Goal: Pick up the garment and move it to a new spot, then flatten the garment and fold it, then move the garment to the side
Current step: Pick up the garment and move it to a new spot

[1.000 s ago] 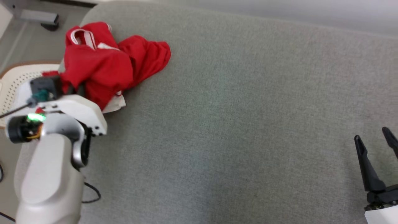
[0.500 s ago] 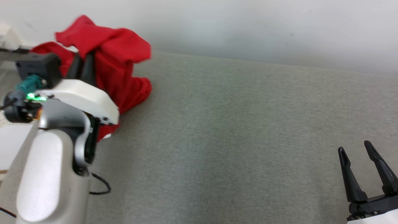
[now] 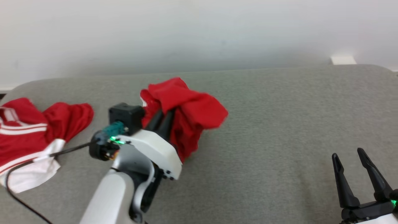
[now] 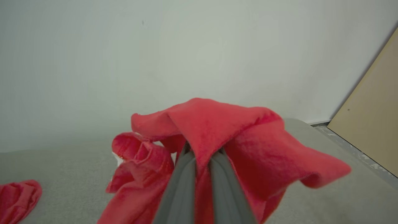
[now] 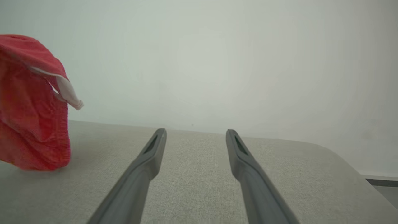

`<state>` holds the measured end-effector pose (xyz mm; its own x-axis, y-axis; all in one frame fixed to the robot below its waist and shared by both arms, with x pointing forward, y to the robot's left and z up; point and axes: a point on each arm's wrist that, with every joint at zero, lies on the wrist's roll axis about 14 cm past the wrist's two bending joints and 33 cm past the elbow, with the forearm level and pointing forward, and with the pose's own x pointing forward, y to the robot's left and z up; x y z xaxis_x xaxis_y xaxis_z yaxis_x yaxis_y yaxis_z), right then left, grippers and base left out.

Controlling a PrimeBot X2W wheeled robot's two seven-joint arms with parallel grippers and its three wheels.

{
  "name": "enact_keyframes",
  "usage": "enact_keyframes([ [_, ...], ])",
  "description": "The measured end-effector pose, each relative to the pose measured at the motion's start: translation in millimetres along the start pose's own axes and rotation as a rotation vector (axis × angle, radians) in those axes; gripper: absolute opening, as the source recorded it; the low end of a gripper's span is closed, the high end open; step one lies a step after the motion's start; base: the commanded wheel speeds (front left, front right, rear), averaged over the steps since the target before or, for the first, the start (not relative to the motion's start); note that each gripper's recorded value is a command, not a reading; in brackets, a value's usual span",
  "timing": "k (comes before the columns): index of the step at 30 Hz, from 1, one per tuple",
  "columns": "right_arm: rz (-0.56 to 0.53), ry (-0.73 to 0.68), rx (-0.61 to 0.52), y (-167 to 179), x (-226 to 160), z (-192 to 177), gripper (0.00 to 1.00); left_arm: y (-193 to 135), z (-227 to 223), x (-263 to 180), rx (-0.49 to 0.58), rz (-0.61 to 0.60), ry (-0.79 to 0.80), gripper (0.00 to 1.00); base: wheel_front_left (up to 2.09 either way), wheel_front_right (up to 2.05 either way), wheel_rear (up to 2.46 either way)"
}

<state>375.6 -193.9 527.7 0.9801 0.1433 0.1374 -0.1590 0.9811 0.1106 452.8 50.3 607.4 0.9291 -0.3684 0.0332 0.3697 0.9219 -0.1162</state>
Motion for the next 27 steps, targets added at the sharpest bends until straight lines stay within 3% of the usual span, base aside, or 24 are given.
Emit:
enact_keyframes([
  [7,-0.077,0.011,0.000,-17.4,-20.8,-0.4,1.00,-62.1,-88.1,8.1,-0.014,-0.169,0.240,0.00,0.00,0.00,0.00],
  [14,-0.108,0.023,0.005,-23.3,-30.0,-3.5,1.00,-66.5,-162.9,-4.5,0.044,-0.174,0.398,0.00,0.00,0.00,0.00],
  [16,-0.110,0.024,0.005,-23.8,-30.7,-3.7,1.00,-63.5,-164.9,-3.5,0.070,-0.166,0.375,0.49,0.00,0.00,0.00],
  [17,-0.111,0.025,0.005,-24.2,-31.2,-4.2,1.00,-61.2,-164.3,-3.1,0.074,-0.158,0.359,1.00,0.00,0.00,0.00],
  [27,-0.104,-0.014,-0.006,-23.1,-32.2,8.0,1.00,-46.5,-130.4,-18.3,0.065,-0.067,0.110,1.00,0.00,0.00,0.00],
])
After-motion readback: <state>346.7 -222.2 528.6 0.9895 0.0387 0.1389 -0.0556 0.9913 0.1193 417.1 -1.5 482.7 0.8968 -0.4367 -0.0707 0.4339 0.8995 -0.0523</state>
